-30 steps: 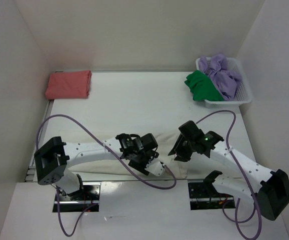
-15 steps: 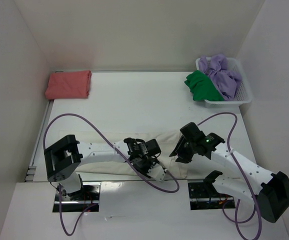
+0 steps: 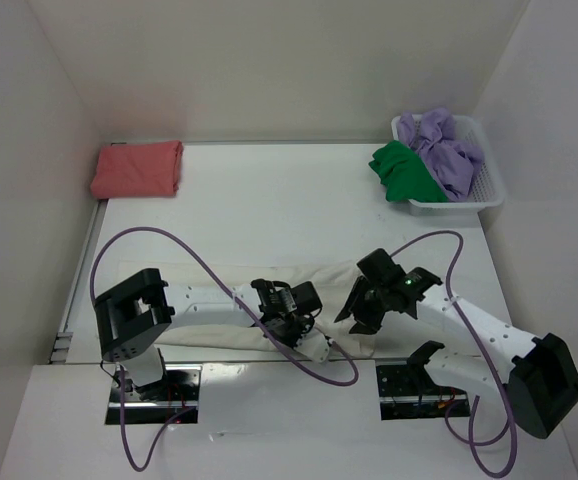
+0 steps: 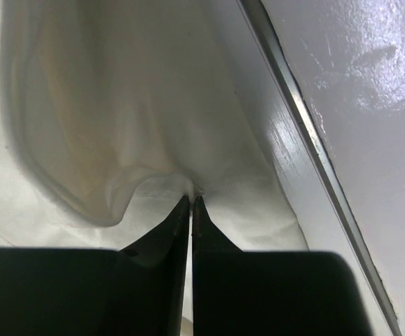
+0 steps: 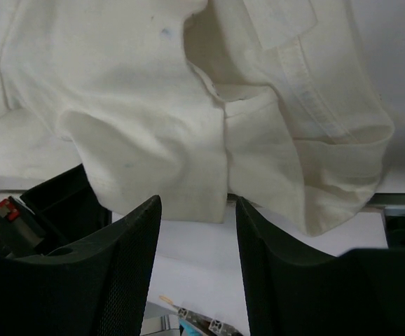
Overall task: Fold and stack the t-shirts
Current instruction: Fold the other side of the tshirt into a rectangle
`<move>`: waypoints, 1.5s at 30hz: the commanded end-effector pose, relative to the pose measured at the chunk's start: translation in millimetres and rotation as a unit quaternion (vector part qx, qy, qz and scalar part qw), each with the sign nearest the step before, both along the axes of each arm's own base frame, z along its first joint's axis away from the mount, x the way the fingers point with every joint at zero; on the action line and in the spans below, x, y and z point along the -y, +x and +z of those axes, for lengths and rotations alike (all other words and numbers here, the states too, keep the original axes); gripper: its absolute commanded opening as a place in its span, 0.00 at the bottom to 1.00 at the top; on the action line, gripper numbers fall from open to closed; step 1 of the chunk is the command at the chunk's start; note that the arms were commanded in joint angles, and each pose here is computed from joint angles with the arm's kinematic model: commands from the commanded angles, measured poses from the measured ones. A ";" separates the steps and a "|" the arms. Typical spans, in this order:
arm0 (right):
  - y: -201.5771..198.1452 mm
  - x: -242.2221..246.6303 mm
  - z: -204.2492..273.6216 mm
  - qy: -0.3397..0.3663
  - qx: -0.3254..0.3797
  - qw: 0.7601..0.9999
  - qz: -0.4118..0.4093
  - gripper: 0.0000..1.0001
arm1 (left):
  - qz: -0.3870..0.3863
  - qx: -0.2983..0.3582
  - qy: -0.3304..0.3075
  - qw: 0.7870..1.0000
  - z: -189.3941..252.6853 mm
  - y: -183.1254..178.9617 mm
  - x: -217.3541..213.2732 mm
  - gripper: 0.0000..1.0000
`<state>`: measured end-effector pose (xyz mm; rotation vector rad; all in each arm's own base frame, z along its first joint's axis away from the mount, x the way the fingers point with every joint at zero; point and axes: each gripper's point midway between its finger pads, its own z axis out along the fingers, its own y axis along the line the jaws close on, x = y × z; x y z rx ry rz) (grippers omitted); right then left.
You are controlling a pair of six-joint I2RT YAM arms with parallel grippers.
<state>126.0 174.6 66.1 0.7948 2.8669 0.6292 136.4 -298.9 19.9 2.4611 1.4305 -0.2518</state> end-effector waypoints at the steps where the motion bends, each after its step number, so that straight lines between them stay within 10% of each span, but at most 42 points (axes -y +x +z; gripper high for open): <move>1: -1.5 -8.3 -2.8 0.018 -0.004 1.000 0.021 0.53 | 0.008 -0.001 -0.005 1.000 3.5 0.2 4.0 0.01; 28: -7.6 -20.8 -14.8 0.002 -0.031 0.998 0.060 0.53 | -0.011 0.005 0.041 0.999 21.5 -16.9 -63.4 0.01; 35: 43.1 -18.4 -6.2 -0.081 0.024 0.995 0.052 0.53 | 0.013 0.030 0.027 0.999 33.5 -4.6 -53.5 0.57; 45: 55.2 -10.7 -24.9 -0.137 0.018 0.988 0.068 0.53 | 0.183 0.128 -0.016 0.975 93.3 78.1 -97.8 0.63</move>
